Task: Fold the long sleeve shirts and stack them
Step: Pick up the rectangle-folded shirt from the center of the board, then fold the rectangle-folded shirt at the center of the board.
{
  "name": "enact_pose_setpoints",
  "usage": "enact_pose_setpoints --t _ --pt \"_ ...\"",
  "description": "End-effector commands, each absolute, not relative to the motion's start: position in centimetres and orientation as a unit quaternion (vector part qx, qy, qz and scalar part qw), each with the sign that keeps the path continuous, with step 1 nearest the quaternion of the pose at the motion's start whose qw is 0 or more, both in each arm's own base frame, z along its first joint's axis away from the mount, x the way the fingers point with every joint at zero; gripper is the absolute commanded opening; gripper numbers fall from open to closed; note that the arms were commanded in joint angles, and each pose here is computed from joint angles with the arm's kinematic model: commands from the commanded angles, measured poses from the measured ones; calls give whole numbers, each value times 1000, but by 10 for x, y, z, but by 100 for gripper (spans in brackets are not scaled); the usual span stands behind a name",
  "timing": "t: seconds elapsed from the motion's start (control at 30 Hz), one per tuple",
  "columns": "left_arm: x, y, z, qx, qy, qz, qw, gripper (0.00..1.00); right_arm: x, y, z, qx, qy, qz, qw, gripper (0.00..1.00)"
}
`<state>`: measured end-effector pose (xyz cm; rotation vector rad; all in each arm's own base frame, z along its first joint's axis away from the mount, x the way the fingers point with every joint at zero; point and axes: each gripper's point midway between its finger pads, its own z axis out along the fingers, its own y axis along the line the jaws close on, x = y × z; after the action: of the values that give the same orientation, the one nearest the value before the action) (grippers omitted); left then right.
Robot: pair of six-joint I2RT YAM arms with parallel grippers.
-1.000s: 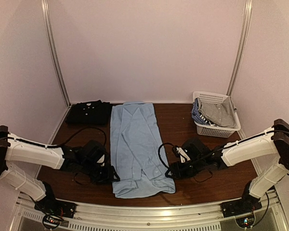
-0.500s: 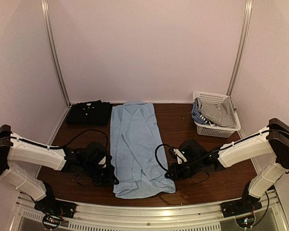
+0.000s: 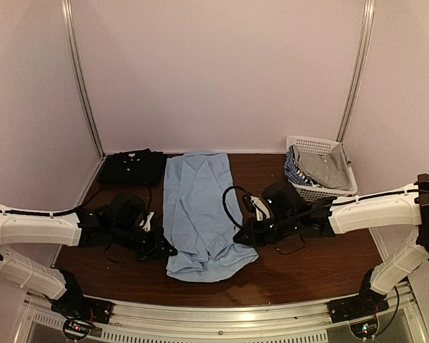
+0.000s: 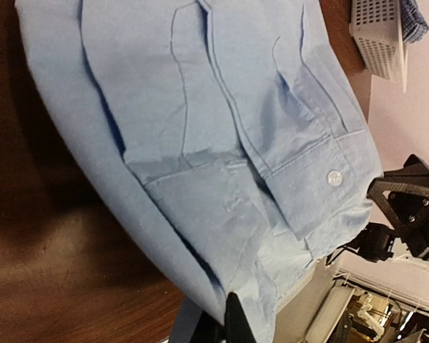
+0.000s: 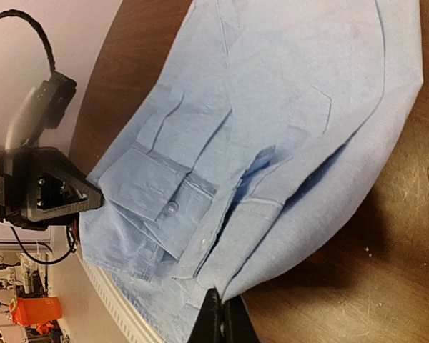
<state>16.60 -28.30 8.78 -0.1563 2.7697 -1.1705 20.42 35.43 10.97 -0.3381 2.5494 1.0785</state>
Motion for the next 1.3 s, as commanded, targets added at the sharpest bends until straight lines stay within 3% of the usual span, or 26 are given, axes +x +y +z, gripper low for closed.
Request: enact_pose_setpoints --t 0.0,0.47,0.63,0.7,0.8,0.83,0.93,1.07,1.27 --pt "209 -281 127 -73 886 -448 94 0 239 366 135 -100 895 383 207 0" --pt "368 -235 92 -135 871 -454 131 0 400 367 89 18 905 364 220 1" --pt "395 -237 80 -120 876 -447 132 0 419 367 79 24 904 360 228 8" --pt "402 -238 78 -113 877 -449 133 2 422 367 81 23 903 359 234 18" --pt "411 -236 83 -103 881 -440 143 34 420 362 90 19 900 355 252 38" --pt "413 -236 86 -97 882 -437 148 40 419 358 94 18 900 350 258 43" --pt "419 -232 97 -84 889 -417 168 52 417 344 104 3 903 320 286 56" --pt "420 -215 108 -73 906 -365 201 71 410 326 107 -25 915 266 302 67" --pt "422 -203 129 -54 910 -331 244 84 395 313 126 -59 911 226 339 77"
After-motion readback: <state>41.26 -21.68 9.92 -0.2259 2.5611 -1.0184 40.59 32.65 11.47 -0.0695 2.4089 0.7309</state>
